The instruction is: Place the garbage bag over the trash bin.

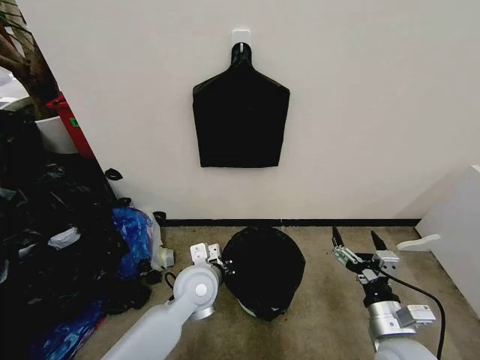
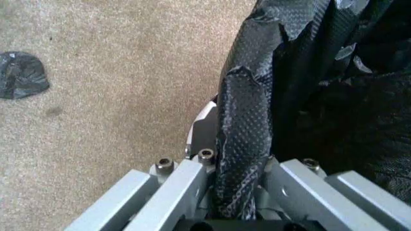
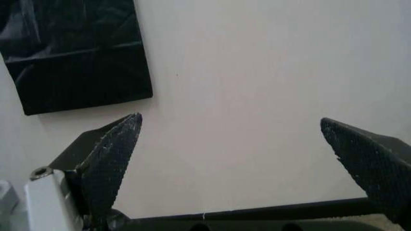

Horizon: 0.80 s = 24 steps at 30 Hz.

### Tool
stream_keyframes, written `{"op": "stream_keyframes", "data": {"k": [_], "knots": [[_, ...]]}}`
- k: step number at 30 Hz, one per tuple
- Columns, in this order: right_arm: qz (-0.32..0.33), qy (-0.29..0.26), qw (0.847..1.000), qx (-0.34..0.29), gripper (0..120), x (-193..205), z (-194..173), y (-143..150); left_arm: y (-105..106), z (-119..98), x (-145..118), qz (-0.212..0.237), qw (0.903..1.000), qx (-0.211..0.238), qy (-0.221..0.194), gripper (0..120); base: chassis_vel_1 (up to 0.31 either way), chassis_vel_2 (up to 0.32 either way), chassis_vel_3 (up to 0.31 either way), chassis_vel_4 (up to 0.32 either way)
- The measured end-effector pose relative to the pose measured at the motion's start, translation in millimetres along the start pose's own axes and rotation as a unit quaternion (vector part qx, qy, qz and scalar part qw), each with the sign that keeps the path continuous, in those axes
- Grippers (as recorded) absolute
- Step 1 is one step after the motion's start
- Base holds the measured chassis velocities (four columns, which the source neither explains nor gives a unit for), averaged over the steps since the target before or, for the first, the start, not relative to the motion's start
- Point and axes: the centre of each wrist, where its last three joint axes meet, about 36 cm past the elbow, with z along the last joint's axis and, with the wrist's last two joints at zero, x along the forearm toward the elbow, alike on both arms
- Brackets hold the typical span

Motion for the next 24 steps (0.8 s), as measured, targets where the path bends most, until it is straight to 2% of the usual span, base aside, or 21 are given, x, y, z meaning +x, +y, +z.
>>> {"op": "stream_keyframes", "data": {"k": [10, 13, 19, 21, 24], "knots": [[0.003, 0.002, 1.000, -0.002, 100, 2, 0, 0, 4, 7, -5, -0.002, 1.0000, -0.004, -0.001, 0, 0.000, 0.000, 0.000, 0.000], [0.003, 0.002, 1.000, -0.002, 100, 2, 0, 0, 3, 8, -2, 0.003, 1.0000, -0.006, -0.005, 5, 0.000, 0.000, 0.000, 0.000], [0.002, 0.002, 1.000, -0.005, 100, 2, -1, 2, -1, 8, 4, 0.008, 0.9997, -0.020, -0.014, 32, 0.000, 0.000, 0.000, 0.000], [0.002, 0.002, 1.000, -0.005, 100, 2, -1, 2, -1, 8, 4, 0.008, 0.9996, -0.021, -0.014, 34, 0.000, 0.000, 0.000, 0.000], [0.003, 0.001, 1.000, -0.005, 100, 1, -1, 2, -3, 7, 10, 0.012, 0.9994, -0.027, -0.017, 49, 0.000, 0.000, 0.000, 0.000]]}}
